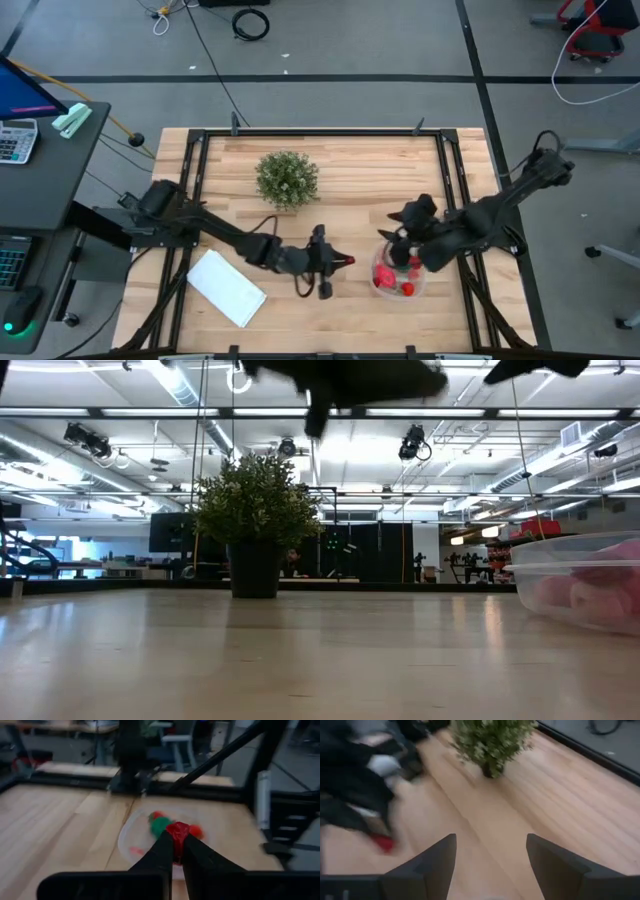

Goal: Pick and placing Produce into tupperware
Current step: Put the cherry into the transparent container

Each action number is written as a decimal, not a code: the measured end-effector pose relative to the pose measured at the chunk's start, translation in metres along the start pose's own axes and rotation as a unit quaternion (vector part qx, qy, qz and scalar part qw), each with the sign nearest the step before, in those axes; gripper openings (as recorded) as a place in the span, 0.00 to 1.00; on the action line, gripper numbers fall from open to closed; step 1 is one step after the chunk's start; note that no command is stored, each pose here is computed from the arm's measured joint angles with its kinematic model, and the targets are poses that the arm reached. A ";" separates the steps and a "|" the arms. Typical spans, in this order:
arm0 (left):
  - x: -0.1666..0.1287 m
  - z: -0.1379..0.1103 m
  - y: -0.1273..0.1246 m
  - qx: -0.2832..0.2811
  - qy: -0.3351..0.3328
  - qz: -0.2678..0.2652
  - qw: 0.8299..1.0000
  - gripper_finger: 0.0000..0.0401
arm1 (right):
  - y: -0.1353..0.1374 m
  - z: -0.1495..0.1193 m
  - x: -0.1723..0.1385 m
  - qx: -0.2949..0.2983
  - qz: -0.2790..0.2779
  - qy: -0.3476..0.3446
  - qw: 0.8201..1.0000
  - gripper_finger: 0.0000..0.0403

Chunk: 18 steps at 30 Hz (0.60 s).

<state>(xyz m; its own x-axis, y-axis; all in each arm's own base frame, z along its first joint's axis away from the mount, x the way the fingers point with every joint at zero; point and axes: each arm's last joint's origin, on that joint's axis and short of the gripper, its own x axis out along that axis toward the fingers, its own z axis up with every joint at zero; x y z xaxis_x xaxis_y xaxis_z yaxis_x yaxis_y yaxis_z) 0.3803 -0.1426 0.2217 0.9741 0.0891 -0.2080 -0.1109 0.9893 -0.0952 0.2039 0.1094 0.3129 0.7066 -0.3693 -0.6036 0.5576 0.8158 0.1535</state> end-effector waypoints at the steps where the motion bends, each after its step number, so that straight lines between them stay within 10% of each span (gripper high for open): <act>1: 0.008 -0.008 0.004 -0.009 0.001 0.006 1.000 0.07 | -0.003 0.002 -0.007 0.004 0.008 -0.008 1.000 0.62; 11: 0.075 -0.049 0.026 -0.110 -0.022 -0.063 0.992 0.07 | -0.015 0.004 -0.043 -0.028 0.054 -0.060 0.996 0.62; 18: 0.115 -0.043 0.011 -0.061 0.007 -0.099 0.993 0.08 | -0.015 0.005 -0.043 -0.071 0.047 -0.068 0.994 0.62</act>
<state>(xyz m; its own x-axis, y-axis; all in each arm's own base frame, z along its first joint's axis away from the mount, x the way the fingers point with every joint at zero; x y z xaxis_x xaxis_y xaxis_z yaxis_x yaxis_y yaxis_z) 0.4826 -0.1264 0.1550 0.9766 -0.1078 -0.1860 0.0584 0.9657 -0.2530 0.1672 0.1112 0.3404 0.8104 -0.3368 -0.4794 0.4258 0.9006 0.0872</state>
